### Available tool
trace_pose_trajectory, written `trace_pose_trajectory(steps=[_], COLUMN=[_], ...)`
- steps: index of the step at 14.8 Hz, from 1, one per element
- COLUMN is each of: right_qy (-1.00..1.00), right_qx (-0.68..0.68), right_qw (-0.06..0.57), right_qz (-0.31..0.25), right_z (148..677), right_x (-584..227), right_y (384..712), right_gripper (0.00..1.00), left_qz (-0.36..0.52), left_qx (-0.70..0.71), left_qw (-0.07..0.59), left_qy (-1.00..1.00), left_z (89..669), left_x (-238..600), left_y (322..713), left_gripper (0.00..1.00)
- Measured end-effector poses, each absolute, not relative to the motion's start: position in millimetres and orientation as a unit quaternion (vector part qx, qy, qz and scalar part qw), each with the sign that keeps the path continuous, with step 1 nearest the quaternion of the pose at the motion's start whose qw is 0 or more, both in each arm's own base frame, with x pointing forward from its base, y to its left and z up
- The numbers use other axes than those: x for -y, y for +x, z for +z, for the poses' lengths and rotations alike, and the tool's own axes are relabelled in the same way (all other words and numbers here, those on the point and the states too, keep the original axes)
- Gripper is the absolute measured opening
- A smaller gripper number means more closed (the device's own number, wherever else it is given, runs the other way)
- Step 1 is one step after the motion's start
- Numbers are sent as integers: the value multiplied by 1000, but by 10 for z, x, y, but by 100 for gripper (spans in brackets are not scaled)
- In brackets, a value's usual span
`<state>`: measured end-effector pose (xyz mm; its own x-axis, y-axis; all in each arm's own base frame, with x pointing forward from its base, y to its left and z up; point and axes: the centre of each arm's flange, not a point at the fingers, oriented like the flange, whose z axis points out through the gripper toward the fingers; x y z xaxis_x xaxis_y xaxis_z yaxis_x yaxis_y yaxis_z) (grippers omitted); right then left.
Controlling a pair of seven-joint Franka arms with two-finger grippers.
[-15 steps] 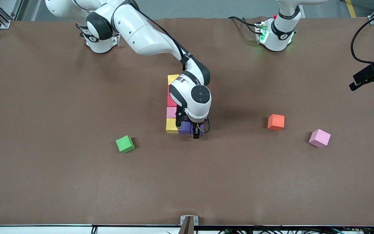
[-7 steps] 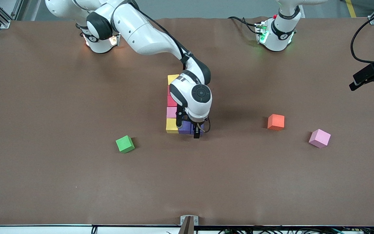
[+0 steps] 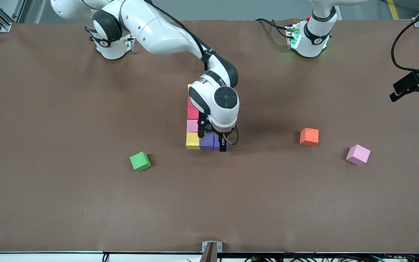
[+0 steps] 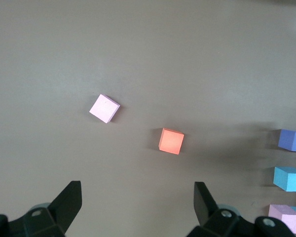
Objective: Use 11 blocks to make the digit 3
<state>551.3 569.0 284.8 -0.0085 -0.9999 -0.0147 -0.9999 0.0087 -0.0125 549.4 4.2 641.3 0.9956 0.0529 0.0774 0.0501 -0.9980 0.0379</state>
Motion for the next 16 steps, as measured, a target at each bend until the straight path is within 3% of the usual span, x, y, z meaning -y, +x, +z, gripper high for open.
trace_pose_trajectory(steps=[9,16], right_qy=[-855,-938], right_qx=[-516,-338], right_qw=[-39,-27], right_qz=[41,75], right_z=[4055,4602], right_x=[-4358,-2393], right_y=[6172,6867], right_gripper=[100,100], left_qz=[39,39], left_qx=[-19,-20], left_qw=[14,14], left_qy=[999,999], left_z=[6412,6412], left_x=[28,12], left_y=[5495,5495], left_gripper=[100,100])
